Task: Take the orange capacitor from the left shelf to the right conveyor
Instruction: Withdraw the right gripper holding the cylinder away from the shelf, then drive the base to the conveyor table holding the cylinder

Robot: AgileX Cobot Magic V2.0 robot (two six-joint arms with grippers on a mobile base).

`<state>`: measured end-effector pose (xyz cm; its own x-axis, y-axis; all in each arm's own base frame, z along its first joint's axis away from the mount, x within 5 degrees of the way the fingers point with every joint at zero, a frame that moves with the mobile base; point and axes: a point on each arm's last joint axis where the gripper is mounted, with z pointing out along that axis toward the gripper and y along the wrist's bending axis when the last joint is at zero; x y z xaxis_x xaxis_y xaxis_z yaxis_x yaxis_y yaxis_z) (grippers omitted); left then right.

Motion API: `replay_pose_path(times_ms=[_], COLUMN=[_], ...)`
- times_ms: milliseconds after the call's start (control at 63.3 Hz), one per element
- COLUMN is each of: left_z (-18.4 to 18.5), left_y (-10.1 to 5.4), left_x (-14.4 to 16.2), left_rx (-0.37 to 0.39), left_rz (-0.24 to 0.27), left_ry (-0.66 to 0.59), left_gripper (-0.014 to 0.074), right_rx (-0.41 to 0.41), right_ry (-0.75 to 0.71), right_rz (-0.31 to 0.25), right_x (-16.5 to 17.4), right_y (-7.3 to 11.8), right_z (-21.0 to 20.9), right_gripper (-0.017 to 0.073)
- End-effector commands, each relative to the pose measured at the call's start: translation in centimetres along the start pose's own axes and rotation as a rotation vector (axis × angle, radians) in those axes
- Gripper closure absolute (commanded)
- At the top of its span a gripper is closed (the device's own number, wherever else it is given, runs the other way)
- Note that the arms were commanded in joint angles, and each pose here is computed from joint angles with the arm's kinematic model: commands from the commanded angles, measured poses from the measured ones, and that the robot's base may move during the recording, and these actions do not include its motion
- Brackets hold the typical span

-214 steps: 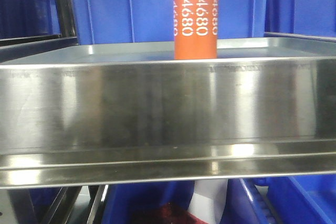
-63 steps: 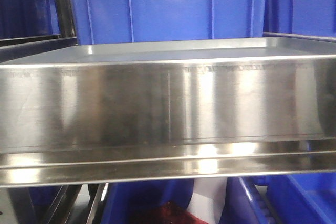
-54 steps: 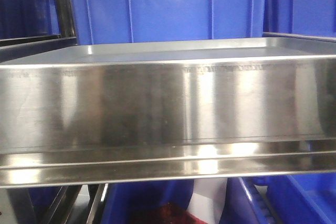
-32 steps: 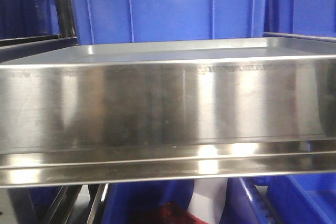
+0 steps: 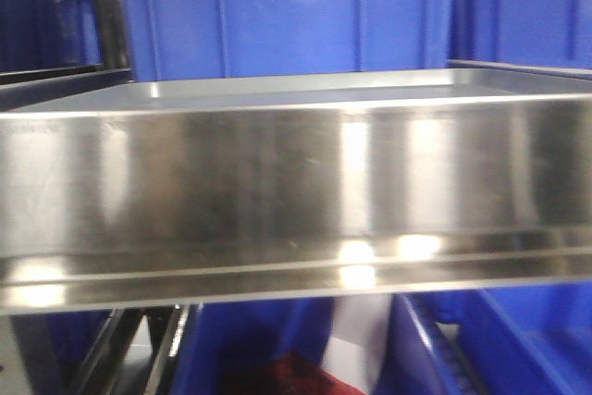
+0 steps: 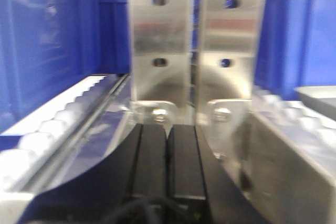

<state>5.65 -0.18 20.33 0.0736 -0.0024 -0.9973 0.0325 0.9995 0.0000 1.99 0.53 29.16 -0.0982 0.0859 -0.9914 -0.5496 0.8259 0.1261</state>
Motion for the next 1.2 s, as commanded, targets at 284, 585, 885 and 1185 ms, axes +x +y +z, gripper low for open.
replay_pose_path(times_ms=[284, 585, 885, 1185], left_z=[0.03, 0.03, 0.03, 0.03], left_y=[-0.04, -0.04, -0.04, -0.04], left_x=[-0.97, -0.97, -0.97, -0.97], left_rx=[0.007, 0.007, 0.007, 0.007], left_rz=[-0.006, -0.006, -0.006, -0.006], left_ry=[-0.082, -0.082, -0.082, -0.082], left_gripper=[0.0699, 0.0699, 0.0699, 0.0699], right_rx=[-0.023, -0.023, -0.023, -0.023], right_ry=[-0.117, -0.116, -0.116, -0.116], right_rz=[-0.006, -0.006, -0.006, -0.006], right_x=[-1.55, -1.54, -1.54, -1.54], right_y=[0.24, 0.23, 0.23, 0.23], right_z=[-0.57, -0.57, -0.57, -0.57], right_gripper=[0.0505, 0.0505, 0.0505, 0.0505])
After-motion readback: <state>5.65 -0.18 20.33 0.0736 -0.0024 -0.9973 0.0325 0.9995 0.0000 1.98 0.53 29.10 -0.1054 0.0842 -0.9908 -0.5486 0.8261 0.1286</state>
